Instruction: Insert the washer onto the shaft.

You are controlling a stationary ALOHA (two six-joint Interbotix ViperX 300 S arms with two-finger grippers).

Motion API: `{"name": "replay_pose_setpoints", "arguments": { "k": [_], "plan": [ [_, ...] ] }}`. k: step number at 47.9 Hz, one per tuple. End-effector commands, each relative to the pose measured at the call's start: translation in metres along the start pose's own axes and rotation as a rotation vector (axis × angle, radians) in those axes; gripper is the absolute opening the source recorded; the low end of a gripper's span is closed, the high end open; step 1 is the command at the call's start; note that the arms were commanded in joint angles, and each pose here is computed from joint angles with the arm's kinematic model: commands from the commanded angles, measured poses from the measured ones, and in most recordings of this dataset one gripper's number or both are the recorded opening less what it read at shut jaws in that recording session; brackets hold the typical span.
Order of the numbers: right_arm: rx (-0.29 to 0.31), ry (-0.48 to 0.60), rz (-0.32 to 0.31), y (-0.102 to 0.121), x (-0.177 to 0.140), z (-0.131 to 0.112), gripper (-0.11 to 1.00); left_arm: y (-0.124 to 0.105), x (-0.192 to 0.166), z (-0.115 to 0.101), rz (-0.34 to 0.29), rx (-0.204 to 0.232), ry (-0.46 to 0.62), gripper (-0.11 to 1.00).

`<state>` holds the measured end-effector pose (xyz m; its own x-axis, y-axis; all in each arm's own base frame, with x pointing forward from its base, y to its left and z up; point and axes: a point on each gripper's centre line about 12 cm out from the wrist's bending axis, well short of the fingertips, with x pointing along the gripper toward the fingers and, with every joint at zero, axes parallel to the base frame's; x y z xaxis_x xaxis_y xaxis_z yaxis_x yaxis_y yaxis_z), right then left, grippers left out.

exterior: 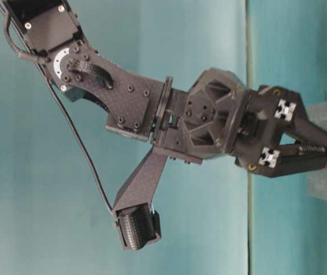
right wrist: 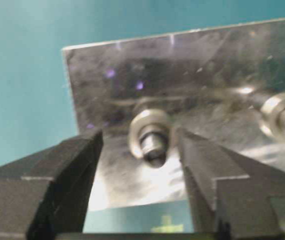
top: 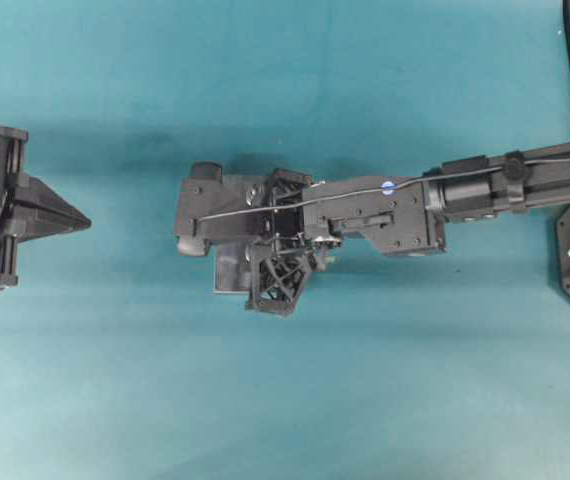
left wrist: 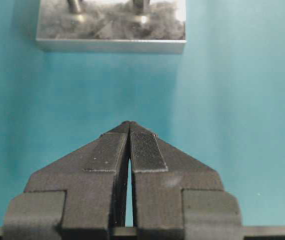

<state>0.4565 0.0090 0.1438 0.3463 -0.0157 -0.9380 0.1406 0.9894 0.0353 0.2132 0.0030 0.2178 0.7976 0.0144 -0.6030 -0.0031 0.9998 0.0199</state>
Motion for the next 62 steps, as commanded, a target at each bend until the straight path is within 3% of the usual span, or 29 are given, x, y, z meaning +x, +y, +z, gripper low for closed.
{"name": "replay_pose_setpoints", "arguments": {
  "k": [1, 21, 38, 49, 62],
  "plan": [
    [0.027, -0.043, -0.011, -0.015, -0.013, 0.013, 0.60, 0.000, -0.002, 0.008, 0.001, 0.004, -0.023, 0.00],
    [-0.021, -0.041, 0.026, 0.018, -0.026, 0.011, 0.59, 0.000, -0.003, 0.008, 0.002, 0.004, -0.028, 0.00],
    [0.001, -0.085, 0.010, -0.002, -0.070, 0.015, 0.59, 0.001, -0.009, 0.017, 0.002, -0.002, -0.063, 0.00],
    [0.007, -0.097, 0.006, -0.008, -0.091, 0.004, 0.59, 0.000, -0.010, 0.014, 0.002, -0.002, -0.066, 0.00],
    [0.012, -0.136, 0.002, -0.016, -0.103, -0.011, 0.59, 0.001, -0.026, 0.023, 0.003, -0.002, -0.144, 0.00]
  ]
}}
